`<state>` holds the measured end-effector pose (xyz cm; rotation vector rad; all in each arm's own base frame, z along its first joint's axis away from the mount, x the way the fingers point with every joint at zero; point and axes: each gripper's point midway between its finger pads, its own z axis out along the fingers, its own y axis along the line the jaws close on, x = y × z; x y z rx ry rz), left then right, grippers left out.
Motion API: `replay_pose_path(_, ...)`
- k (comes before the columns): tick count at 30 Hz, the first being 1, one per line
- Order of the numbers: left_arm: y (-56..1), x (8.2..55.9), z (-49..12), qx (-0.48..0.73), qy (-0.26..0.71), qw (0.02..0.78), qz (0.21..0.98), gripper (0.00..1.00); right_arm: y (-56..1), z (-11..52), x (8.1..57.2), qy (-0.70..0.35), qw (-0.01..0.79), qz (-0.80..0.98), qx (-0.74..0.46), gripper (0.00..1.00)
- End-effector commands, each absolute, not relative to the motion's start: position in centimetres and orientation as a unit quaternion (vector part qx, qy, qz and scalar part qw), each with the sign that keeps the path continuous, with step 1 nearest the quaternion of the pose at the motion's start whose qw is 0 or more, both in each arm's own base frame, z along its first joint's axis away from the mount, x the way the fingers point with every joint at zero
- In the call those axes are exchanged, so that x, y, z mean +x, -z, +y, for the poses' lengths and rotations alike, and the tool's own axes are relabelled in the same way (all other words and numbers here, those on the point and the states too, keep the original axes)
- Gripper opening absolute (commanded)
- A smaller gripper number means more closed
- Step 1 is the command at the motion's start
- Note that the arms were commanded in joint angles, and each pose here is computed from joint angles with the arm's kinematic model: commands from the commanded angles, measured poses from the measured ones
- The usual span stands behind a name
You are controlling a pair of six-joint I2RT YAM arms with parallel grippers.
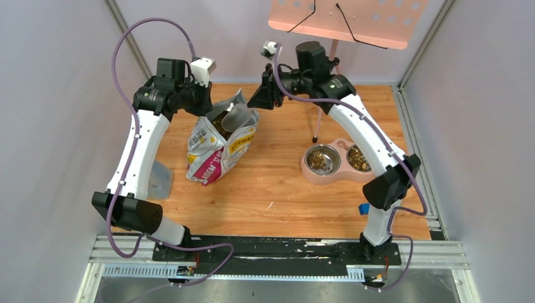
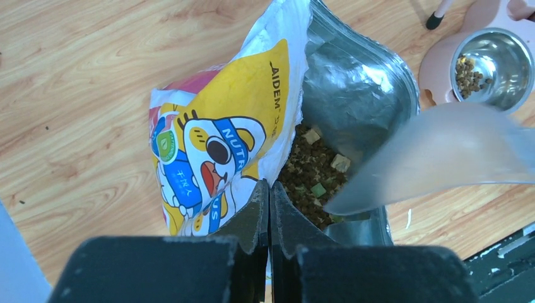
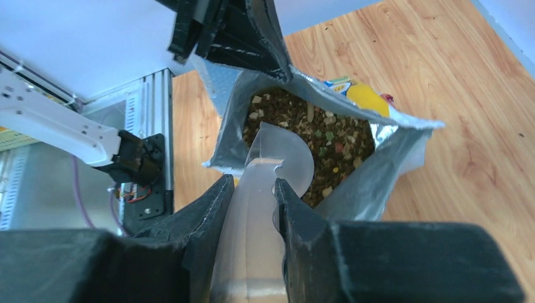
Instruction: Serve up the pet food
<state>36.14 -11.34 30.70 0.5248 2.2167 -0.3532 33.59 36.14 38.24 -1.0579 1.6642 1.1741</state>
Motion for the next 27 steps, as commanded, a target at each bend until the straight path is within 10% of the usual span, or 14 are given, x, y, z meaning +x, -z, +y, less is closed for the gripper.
replay_pose_path(1, -36.3, 36.5, -13.1, 0.218, 0.181, 0.496, 0.821, 0.00, -39.0, 38.5, 36.4, -0.425, 0.473, 0.622, -0.457, 0.00)
replay_pose_path(27, -34.7, 37.9, -13.7, 0.223, 0.191, 0.466, 0.835, 0.00, -21.3, 46.1, 39.8, -0.340, 0.409, 0.684, -0.499, 0.00)
